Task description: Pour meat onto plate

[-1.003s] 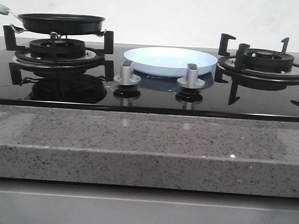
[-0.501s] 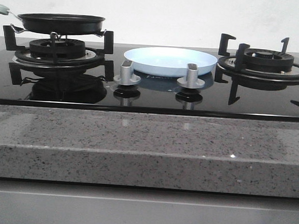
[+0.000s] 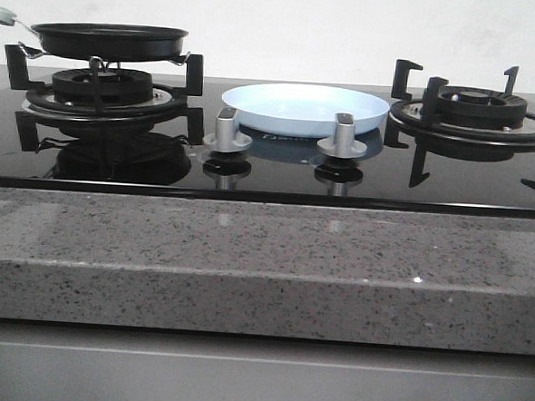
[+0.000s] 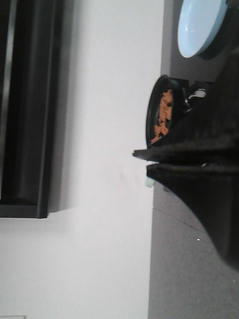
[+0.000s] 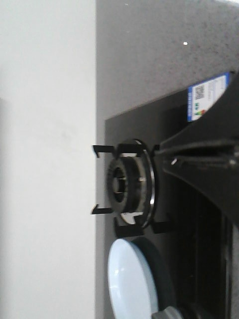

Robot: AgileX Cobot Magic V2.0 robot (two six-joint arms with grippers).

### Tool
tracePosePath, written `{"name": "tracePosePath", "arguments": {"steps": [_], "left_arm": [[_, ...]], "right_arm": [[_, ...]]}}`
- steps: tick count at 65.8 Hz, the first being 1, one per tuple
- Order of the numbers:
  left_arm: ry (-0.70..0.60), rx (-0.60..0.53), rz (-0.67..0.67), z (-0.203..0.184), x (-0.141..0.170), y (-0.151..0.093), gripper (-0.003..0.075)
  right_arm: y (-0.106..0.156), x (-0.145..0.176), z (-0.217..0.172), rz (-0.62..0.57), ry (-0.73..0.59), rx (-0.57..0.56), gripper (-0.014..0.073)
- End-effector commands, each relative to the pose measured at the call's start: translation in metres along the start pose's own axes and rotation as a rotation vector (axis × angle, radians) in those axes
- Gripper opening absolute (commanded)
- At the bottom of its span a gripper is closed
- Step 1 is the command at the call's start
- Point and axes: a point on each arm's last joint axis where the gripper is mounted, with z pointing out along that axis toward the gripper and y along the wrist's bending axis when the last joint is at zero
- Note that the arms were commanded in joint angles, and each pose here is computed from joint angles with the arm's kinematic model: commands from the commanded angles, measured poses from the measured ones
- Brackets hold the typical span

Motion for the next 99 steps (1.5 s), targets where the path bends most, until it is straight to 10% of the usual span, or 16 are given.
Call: {"name": "tracePosePath", "arguments": {"steps": [1, 25, 69, 85, 99], "left_arm": [[-0.059, 0.014, -0.022, 0.002, -0.039, -0.003, -0.0020], [0.280, 0.015, -0.019, 0.043, -0.084, -0.009, -0.0020], [0.601, -0.002, -0.021, 0.086, -0.048, -0.007, -0.0013], [0.617, -0.002, -0.004, 0.092, -0.044, -0.006, 0.0445], [0.604, -0.002, -0.004, 0.094, -0.044, -0.006, 0.0492]], "right_arm": [[0.002, -0.042, -0.009, -0.017, -0.125, 0.005, -0.0069], [0.005, -0.100, 0.016, -0.018, 0.047, -0.003, -0.0069], [0.003, -0.060, 0.070, -0.008, 0.510, -0.001, -0.0038], [0.003, -0.054, 0.076, -0.004, 0.571, -0.001, 0.0473], [0.008, -0.062, 0.079, 0.009, 0.557, -0.045, 0.0517]]}}
